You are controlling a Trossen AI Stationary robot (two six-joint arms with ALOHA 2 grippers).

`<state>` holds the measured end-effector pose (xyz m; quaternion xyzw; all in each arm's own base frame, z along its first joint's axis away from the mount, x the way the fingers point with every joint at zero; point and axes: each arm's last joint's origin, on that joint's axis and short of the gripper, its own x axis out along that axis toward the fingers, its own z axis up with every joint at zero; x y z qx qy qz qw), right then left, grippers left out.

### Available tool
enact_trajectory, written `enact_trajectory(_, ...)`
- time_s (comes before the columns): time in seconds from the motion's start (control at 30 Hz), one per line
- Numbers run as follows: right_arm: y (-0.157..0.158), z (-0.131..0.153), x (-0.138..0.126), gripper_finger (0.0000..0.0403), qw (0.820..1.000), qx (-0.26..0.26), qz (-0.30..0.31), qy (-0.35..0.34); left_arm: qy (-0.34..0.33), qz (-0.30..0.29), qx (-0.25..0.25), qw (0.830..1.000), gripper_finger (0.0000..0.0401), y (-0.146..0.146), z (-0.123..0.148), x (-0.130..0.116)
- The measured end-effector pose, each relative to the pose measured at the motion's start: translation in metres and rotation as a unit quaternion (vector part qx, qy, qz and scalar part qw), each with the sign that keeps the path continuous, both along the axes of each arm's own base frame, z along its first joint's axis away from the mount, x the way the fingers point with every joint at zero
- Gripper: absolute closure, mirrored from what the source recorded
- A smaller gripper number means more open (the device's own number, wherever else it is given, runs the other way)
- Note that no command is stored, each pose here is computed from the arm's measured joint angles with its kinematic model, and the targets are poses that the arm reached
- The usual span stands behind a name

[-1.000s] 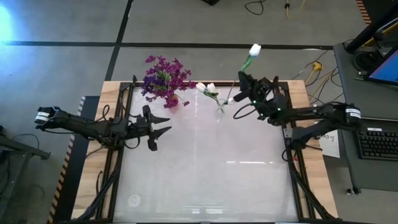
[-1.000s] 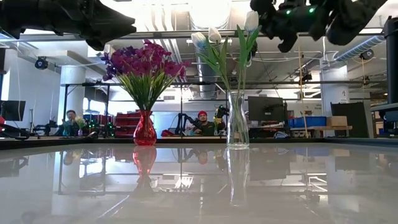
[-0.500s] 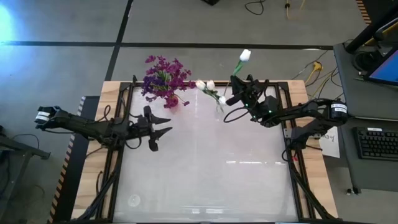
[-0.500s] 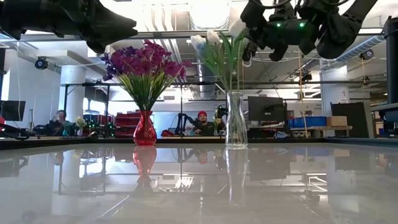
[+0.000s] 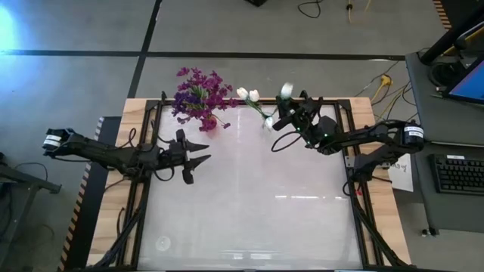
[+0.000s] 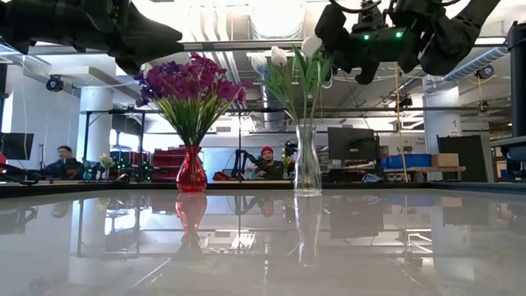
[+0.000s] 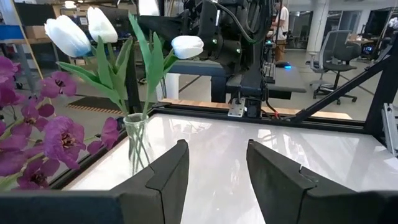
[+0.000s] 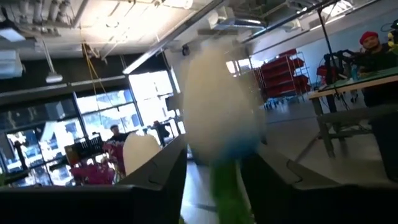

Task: Sort flowers into vase by color
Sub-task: Put the white flower into the transparent vase

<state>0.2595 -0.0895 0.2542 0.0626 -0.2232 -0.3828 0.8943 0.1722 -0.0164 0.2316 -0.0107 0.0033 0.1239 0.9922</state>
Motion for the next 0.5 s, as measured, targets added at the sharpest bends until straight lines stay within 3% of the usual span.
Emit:
enact_trajectory(0.23, 0.001, 0.002, -0.003, 0.0237, 0.999, 0.011, 0.002, 0.030, -0.004, 0.000, -0.017, 1.000, 0.0252, 0.000, 0.000, 0.000)
enact_trajectory(0.5, 0.006, 0.010, -0.017, 0.0203, 0.995, 0.062, 0.013, 0.078, -0.005, 0.000, -0.025, 1.000, 0.0253, 0.000, 0.000, 0.000)
